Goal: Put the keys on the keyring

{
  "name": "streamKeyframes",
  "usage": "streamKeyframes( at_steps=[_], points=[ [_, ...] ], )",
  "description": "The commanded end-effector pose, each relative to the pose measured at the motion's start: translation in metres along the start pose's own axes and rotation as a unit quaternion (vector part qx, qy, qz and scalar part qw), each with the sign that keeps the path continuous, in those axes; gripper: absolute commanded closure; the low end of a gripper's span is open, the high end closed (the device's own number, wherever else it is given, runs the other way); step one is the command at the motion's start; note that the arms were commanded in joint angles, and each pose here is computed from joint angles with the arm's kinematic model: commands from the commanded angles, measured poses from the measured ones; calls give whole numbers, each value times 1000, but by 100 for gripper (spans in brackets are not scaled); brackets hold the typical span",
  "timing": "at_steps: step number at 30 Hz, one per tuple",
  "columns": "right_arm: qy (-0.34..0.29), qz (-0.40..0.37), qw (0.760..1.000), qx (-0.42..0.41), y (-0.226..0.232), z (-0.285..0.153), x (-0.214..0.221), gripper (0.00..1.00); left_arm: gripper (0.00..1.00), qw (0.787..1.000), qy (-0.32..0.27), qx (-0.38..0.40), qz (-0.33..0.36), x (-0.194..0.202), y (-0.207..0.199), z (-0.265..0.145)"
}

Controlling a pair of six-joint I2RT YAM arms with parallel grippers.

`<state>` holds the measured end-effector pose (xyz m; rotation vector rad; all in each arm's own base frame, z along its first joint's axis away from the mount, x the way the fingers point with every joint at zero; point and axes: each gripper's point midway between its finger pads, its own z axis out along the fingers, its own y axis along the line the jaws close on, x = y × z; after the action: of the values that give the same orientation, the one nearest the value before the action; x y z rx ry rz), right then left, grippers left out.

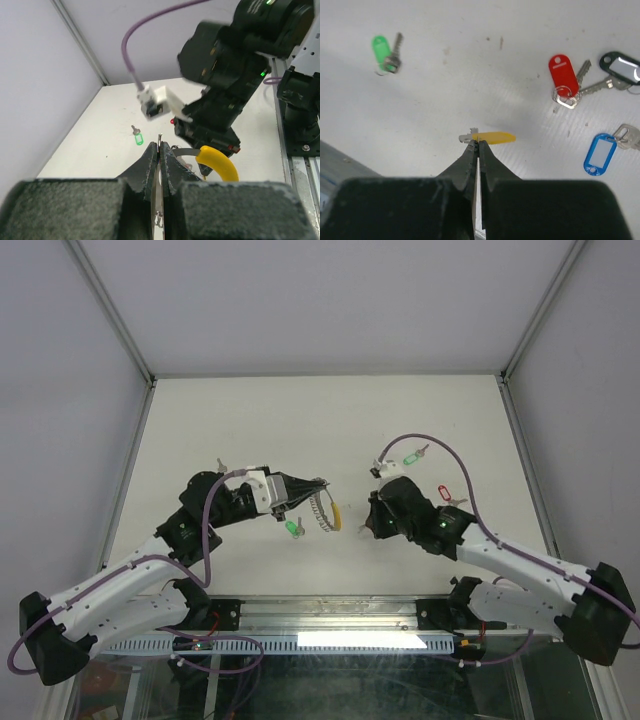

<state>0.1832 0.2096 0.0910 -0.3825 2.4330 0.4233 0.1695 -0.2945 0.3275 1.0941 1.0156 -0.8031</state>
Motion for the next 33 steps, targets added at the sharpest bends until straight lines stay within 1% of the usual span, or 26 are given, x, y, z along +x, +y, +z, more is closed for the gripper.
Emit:
streamKeyframes(
  at_steps=[1, 4, 6, 10, 14, 23, 33],
  points=[
    [-97, -36, 991, -84, 24, -33, -38, 100, 100, 999, -30, -41, -9, -30, 21, 1],
    [-166, -62, 973, -147, 41, -56, -57, 100, 100, 998, -32, -55, -23, -32, 25, 1],
    [-201, -77, 959, -183, 51, -73, -67, 100, 100, 996, -35, -67, -40, -34, 29, 1],
    [-219, -101, 939, -246, 74, -102, -78, 100, 100, 995, -41, -77, -56, -36, 31, 1],
    [-238, -115, 916, -301, 95, -126, -91, 100, 100, 994, -55, -73, -53, -41, 29, -1],
    [-309, -101, 882, -341, 119, -163, -135, 100, 100, 993, -98, -47, -34, -52, 17, -6],
    [-356, -113, 849, -373, 134, -192, -159, 100, 100, 996, -79, -36, -26, -45, 14, -3]
  ],
)
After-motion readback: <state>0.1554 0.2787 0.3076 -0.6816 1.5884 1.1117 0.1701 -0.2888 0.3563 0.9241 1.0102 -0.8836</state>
